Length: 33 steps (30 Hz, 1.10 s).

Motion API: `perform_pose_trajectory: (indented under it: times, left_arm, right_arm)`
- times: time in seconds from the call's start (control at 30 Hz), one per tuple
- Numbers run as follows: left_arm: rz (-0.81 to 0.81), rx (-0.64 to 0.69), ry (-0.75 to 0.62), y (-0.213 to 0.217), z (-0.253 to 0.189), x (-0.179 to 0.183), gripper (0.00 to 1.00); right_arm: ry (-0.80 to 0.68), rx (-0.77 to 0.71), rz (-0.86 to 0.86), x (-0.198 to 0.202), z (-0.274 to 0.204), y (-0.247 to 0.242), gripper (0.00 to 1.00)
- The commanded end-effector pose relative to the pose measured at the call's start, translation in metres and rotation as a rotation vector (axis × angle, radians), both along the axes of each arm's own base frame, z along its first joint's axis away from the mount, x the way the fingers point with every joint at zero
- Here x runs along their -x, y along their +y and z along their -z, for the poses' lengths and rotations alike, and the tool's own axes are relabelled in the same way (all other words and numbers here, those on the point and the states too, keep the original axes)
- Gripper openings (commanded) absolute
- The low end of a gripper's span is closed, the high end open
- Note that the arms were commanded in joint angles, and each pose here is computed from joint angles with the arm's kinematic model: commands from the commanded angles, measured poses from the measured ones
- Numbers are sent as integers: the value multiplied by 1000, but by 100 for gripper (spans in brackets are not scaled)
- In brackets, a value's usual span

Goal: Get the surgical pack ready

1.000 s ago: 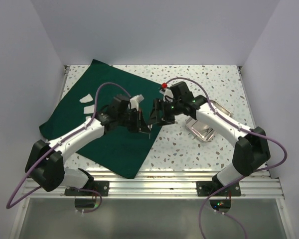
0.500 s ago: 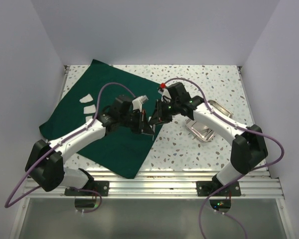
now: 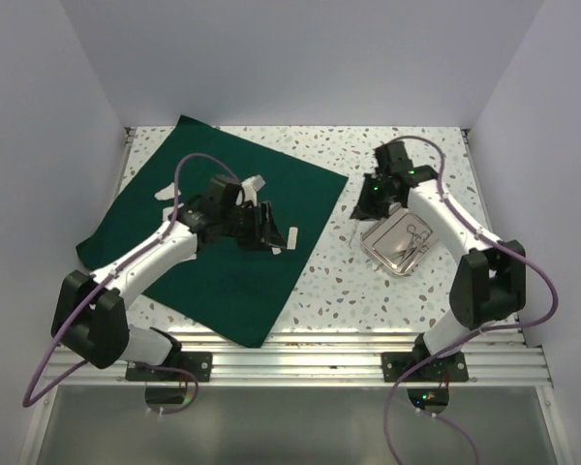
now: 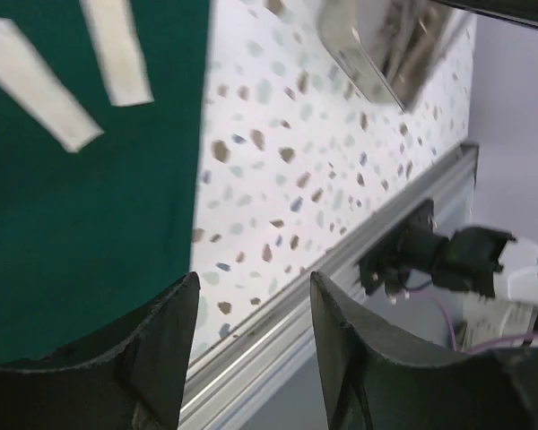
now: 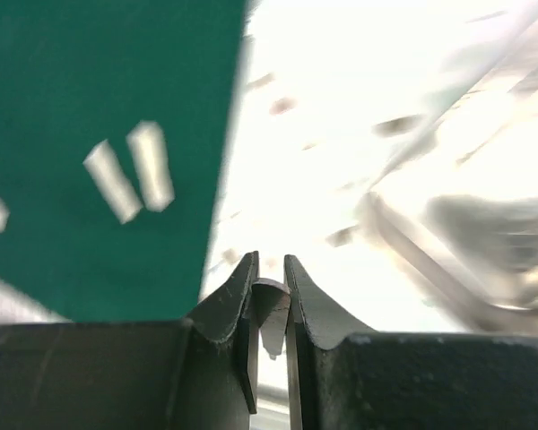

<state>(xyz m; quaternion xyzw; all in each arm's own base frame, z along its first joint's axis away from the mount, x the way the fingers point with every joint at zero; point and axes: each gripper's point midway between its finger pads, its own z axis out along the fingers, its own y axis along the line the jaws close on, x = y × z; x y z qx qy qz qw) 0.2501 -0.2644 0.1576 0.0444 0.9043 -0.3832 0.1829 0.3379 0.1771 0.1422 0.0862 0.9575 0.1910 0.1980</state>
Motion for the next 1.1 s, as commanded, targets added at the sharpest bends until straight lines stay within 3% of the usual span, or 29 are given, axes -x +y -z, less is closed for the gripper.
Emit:
perform_pose_trajectory:
  times: [0.0,0.17,0.4,0.43,0.53,0.63,0.73,0.87,0.97,1.07]
  left_arm:
    - [-176,-76,63,45,10,-17,56]
    - [-332,-189,121,85,23,-23,56]
    - [-463,-284,168,120,32,-29,57]
    - [-489,-309,179,127,33,-28,58]
    - [-589,-348,193,155,32,-32,61]
    - [-674,-398,223,175,37,-29,64]
    - [-779,-439,276,201,44,-28,64]
    - [-874,-485,321,221,53,-27,63]
    - [-778,-473,262,217,54,-44,55]
    - [-751,-574,282,228,63,-49,38]
  right_arm:
    - [51,193,206,-7,16,-95,0]
    - [107,231,487,-10,38,-182,0]
    - [217,239,494,-13,79,-193,4]
    - [232,241,493,-14,85,-193,6]
    - [236,241,484,-17,87,-193,28]
    - [226,245,464,-19,82,-193,41]
    - [175,283,404,-23,60,-183,55]
    - [116,317,263,-21,30,-145,60]
    - [52,280,127,-17,10,-99,60]
    - [13,238,29,-7,1,-65,60]
